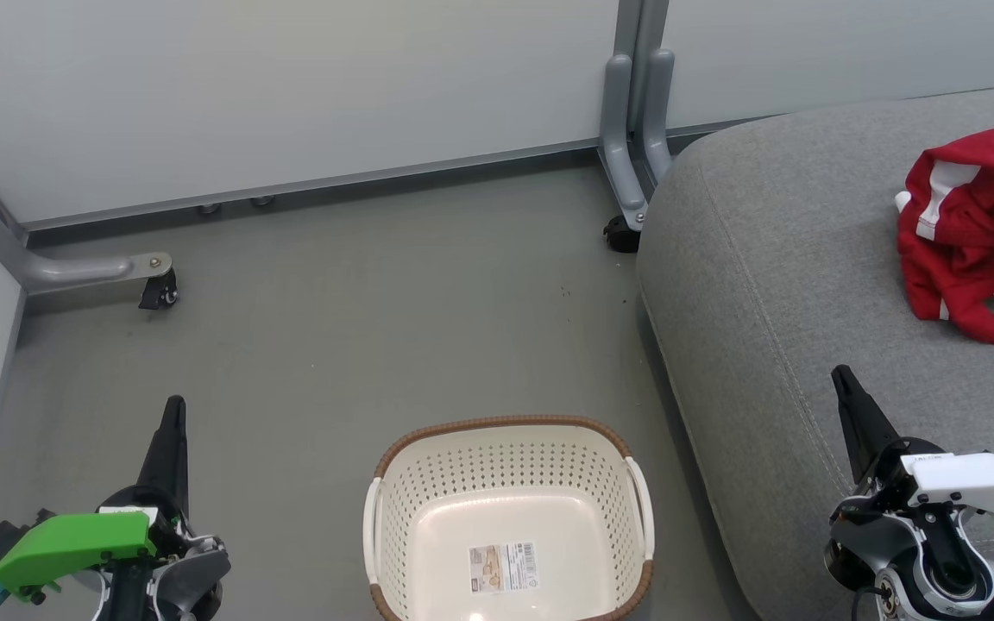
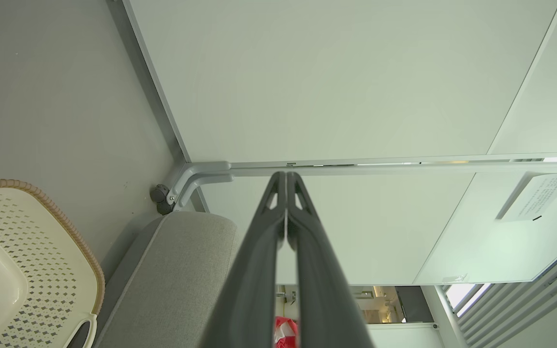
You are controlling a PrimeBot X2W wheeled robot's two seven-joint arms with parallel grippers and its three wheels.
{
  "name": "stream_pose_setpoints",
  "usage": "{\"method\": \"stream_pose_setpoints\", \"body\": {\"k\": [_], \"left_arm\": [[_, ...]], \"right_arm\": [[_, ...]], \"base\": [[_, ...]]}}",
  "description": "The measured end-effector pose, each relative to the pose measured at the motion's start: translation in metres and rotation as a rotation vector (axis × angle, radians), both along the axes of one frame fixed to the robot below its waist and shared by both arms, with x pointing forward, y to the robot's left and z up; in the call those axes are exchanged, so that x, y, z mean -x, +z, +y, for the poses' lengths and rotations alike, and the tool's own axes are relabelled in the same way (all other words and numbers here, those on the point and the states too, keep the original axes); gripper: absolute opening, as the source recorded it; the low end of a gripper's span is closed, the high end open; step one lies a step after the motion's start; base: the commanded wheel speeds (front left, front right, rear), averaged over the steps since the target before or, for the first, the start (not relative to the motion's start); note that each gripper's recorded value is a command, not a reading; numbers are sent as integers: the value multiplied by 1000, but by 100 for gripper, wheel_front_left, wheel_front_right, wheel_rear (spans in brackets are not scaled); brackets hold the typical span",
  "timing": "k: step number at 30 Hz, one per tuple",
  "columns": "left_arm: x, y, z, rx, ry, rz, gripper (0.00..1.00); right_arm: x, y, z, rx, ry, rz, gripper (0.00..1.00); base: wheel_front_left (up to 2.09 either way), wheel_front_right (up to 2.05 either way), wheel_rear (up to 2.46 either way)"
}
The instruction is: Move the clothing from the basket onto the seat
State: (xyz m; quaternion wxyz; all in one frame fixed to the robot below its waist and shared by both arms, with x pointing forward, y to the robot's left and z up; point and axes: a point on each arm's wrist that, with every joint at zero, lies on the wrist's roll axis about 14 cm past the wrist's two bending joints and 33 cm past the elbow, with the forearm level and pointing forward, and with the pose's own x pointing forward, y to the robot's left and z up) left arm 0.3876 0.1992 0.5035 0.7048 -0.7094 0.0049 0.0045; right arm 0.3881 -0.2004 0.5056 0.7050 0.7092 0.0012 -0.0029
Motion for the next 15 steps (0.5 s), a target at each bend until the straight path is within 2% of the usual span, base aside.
{"method": "stream_pose_setpoints", "body": {"k": [15], "left_arm": [[0,0,0,0,0,0,0]], "right_arm": [[0,0,0,1,2,0,0]], "base": [[0,0,0]]}}
